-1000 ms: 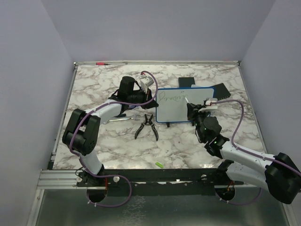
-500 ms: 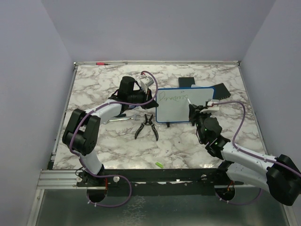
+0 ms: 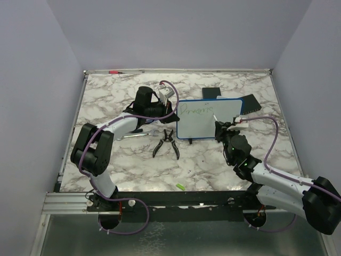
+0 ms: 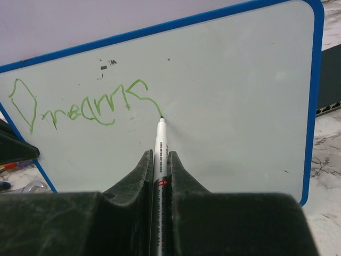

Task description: Write a sentence on the whiteboard

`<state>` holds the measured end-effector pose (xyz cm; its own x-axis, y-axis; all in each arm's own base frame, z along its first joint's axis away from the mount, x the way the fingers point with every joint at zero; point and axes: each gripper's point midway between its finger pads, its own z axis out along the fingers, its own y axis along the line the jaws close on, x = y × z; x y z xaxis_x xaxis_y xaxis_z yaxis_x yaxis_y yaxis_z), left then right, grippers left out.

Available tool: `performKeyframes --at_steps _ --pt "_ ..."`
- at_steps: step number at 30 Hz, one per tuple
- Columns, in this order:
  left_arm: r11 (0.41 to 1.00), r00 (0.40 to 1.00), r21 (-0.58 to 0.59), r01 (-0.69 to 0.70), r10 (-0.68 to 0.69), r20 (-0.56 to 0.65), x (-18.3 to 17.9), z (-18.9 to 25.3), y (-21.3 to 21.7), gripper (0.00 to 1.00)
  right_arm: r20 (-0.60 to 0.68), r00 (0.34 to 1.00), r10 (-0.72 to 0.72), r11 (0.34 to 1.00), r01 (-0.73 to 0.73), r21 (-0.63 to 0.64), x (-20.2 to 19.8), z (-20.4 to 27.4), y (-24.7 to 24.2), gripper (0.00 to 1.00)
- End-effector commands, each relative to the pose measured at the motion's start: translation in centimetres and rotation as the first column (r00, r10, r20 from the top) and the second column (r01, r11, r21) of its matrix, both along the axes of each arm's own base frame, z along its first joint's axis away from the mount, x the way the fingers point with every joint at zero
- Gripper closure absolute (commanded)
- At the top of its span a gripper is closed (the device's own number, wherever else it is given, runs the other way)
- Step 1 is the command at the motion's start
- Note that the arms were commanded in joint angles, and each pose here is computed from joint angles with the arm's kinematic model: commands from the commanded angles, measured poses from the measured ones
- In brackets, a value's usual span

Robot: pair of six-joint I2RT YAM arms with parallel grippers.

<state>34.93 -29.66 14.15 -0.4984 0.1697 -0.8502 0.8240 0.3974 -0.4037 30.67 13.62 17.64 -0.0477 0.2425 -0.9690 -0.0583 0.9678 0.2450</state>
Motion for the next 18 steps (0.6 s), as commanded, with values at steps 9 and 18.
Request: performKeyframes --at_steps 9,18 --pt "0.999 1.000 0.054 -0.008 0.008 -0.011 -0.5 -1.0 0.0 1.00 -0.033 0.997 0.070 0.997 -0.071 -0.028 0.1 -1.4 1.4 0.99" --pt "0.999 1.000 0.054 -0.007 0.008 -0.012 -0.5 -1.0 0.0 1.00 -0.025 0.995 0.092 0.995 -0.093 -0.020 0.5 -1.1 2.1 0.99"
